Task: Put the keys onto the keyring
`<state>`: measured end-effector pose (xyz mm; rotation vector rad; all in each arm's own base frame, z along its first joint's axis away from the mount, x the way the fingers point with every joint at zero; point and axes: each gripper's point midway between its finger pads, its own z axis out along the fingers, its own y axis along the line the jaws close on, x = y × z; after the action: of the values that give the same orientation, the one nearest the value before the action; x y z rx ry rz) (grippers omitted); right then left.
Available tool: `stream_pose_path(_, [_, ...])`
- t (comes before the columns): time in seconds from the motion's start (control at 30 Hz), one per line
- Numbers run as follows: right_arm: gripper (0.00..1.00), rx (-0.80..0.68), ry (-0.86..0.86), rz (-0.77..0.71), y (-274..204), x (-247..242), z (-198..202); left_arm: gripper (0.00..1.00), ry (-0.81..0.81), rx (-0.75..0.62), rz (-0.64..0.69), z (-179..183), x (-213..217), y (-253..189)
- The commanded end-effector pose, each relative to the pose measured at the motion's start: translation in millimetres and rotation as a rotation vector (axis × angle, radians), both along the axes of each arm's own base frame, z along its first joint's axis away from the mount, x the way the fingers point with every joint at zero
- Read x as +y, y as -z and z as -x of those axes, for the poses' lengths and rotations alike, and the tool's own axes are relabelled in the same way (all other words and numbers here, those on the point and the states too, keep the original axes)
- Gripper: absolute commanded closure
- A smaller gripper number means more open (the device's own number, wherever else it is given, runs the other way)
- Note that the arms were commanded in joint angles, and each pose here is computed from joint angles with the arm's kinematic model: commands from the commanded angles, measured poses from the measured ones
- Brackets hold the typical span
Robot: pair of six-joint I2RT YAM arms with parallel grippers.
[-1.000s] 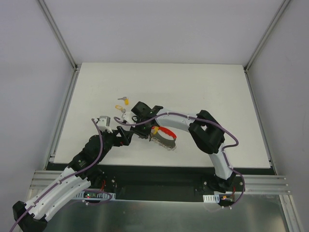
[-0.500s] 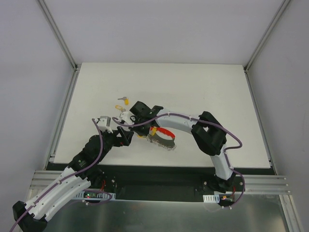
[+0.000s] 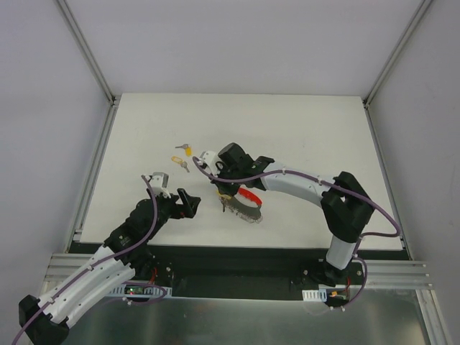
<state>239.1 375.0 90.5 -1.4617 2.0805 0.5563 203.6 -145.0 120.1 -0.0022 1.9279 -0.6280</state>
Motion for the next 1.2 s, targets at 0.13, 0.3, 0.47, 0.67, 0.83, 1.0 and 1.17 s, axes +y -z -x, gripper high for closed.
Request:
stream_pose_path(0.13, [0.98,0.080,0.181,-0.163,-7,-7,-18,0.09,0.081,-0.024,-0.009,-6,-17,1])
stream_pose_path(0.3, [0.98,0.094,0.247,-0.192,-10,-12,-30,0.10,0.112,0.006,-0.026,-9,-26,13])
stream_pose_path(0.47, [0.99,0.076,0.284,-0.219,-24,-14,-40,0.10,0.138,0.001,-0.026,-14,-35,18])
stream_pose_path(0.67, [0.99,0.046,0.351,-0.216,-28,-24,-57,0.10,0.175,0.021,-0.038,-20,-47,24])
stream_pose_path(0.83, [0.99,0.067,0.432,-0.199,-19,-35,-74,0.15,0.217,0.062,-0.079,-24,-58,35])
stream_pose_path(1.0, [0.99,0.080,0.442,-0.206,-22,-36,-75,0.21,0.267,0.077,-0.101,-28,-70,42])
stream_pose_path(1.17, [0.99,0.080,0.461,-0.219,-32,-38,-75,0.27,0.346,0.001,-0.134,-35,-84,42])
